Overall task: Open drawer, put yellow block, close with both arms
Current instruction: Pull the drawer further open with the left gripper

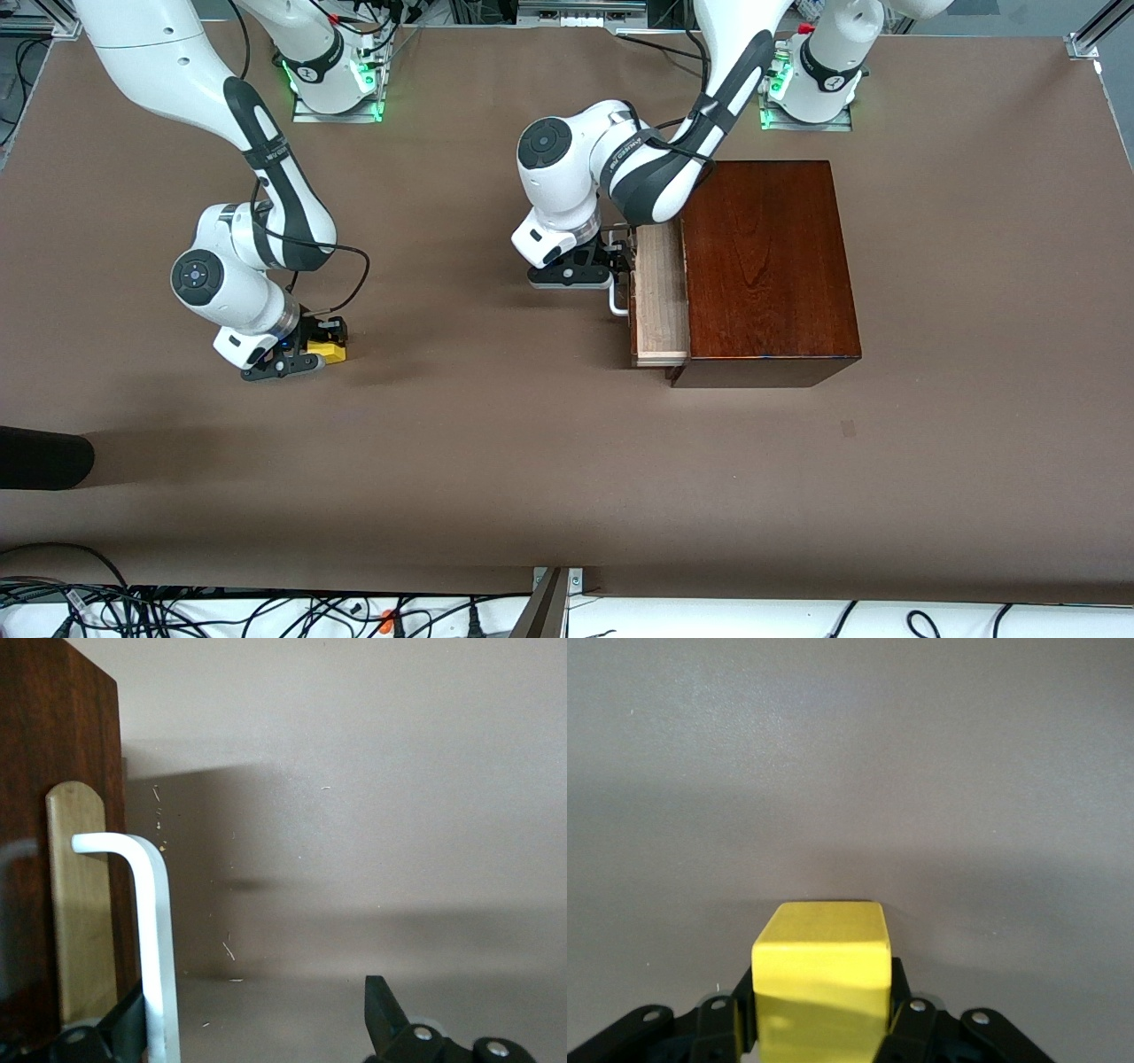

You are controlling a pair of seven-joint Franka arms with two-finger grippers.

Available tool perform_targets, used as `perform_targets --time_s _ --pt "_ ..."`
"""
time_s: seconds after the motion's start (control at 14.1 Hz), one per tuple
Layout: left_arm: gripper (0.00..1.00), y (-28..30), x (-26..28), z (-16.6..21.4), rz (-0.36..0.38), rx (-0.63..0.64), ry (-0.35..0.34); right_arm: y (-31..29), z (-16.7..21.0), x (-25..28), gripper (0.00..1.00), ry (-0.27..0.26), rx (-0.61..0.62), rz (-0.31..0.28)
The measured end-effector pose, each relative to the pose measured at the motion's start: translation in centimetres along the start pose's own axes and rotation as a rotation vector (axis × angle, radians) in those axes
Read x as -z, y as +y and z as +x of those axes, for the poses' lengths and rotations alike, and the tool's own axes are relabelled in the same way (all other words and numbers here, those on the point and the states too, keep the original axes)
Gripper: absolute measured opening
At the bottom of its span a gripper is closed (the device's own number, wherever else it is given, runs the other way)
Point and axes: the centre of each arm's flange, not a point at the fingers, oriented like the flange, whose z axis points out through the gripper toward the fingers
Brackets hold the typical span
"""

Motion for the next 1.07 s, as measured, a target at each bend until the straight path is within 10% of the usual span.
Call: perform_targets --time_s 1.07 --pt "1.0 2.4 1.6 0.2 -0.044 -0.011 0.023 -0.1 0.0 0.0 0.55 0.0 0.007 0.0"
